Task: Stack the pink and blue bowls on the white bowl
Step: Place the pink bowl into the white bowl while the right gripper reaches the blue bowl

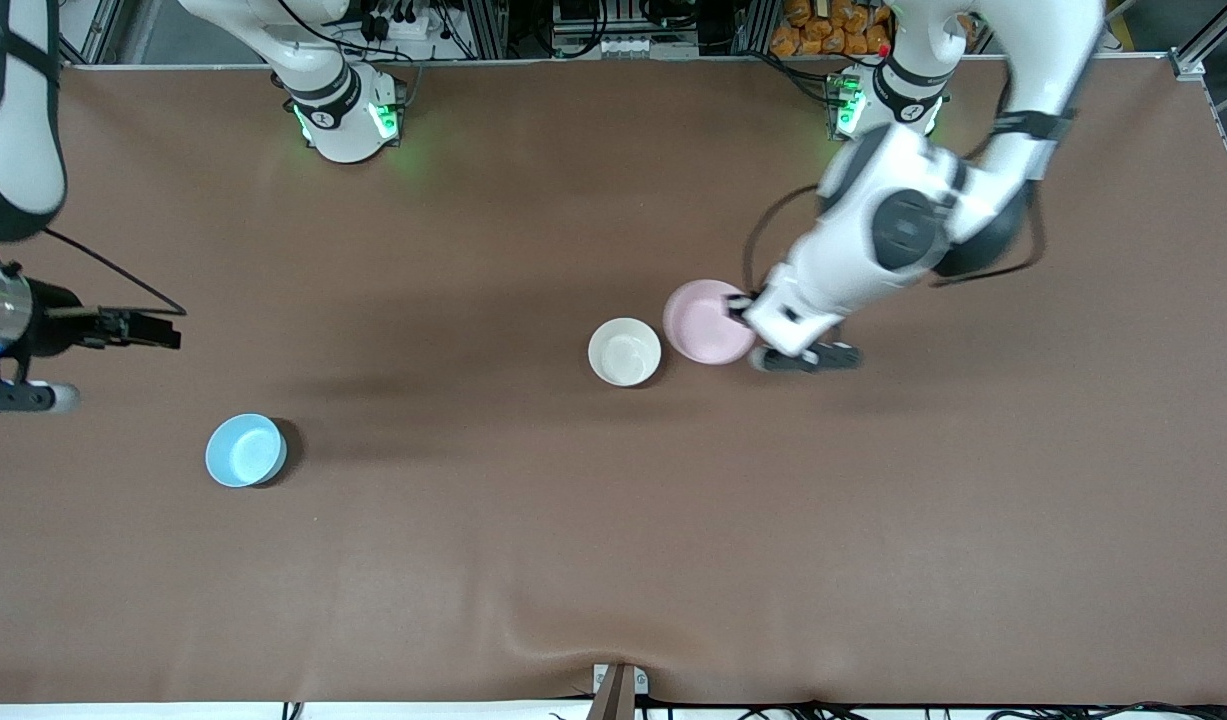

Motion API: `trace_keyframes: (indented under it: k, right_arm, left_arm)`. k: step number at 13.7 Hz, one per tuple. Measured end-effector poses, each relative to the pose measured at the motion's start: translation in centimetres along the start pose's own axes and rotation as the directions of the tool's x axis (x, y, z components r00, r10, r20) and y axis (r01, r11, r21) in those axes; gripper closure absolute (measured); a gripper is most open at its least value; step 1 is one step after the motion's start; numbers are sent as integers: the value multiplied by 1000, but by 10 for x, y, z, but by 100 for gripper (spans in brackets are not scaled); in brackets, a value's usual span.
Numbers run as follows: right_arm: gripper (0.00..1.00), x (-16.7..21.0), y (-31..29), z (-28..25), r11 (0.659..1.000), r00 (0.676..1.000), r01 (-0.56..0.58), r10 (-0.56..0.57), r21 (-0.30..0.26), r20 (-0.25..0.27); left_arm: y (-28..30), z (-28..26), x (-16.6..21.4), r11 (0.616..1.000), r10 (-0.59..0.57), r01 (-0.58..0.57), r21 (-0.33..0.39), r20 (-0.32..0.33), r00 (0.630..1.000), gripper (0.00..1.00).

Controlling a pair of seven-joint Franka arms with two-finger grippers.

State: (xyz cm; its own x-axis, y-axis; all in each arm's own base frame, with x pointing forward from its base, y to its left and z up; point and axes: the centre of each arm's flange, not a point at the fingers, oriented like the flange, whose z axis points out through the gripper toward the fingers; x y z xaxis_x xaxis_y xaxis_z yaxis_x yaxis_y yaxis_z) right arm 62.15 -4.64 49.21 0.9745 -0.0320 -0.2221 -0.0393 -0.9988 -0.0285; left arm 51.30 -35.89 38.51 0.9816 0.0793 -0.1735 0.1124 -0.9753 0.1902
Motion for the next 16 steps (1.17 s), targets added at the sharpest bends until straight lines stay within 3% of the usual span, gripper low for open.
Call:
trace_keyframes:
  k: [3,7,16]
  right_arm:
    - [0,14,29,25,999,999,-42,42,9,23]
    - [0,26,35,47,999,998,-49,49,11,45]
    - [0,88,41,151,999,998,-53,53,1,-24]
  left_arm:
    - [53,56,-38,999,-42,42,-14,-50,998,97]
    - [49,105,-46,999,-50,50,-1,-55,997,97]
    - [36,151,-32,997,-70,67,-46,-70,995,97]
